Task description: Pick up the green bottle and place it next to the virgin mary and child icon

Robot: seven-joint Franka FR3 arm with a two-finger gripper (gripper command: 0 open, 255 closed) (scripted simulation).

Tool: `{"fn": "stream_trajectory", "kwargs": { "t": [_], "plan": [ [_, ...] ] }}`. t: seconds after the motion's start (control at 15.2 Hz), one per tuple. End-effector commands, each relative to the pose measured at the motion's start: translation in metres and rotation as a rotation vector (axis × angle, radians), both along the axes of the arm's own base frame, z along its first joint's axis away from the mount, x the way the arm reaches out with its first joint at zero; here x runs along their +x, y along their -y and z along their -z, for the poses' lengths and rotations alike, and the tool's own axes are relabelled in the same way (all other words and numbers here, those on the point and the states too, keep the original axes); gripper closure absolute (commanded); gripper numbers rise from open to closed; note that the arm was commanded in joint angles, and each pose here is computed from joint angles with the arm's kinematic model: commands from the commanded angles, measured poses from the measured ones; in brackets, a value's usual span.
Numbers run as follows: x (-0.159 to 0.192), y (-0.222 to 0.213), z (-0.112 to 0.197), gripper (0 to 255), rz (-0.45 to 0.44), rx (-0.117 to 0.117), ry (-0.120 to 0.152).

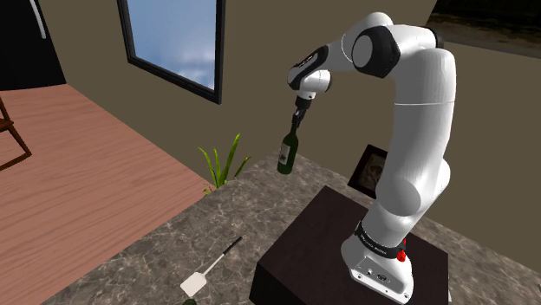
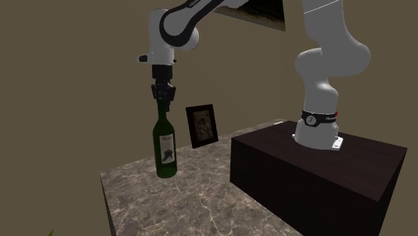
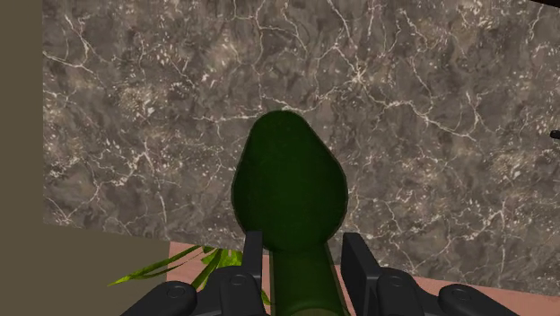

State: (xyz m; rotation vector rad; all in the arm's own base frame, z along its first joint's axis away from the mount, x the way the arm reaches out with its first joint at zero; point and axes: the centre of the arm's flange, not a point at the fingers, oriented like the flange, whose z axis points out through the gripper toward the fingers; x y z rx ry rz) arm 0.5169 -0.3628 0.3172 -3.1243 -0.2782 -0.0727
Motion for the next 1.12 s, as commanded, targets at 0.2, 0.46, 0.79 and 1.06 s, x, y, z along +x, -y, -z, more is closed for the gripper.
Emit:
{"fn": "stream_trajectory", "kwargs": {
  "t": [0.2, 0.46, 0.79, 1.06],
  "plan": [
    [0.001, 0.001, -0.027, 255, 0.000, 0.000, 0.000],
    [0.001, 0.001, -0.048, 255, 0.000, 0.000, 0.000],
    [0.001, 0.001, -0.074, 255, 0.000, 0.000, 0.000],
    [0.001, 0.001, -0.095, 255, 0.000, 0.000, 0.000]
  ]
}}
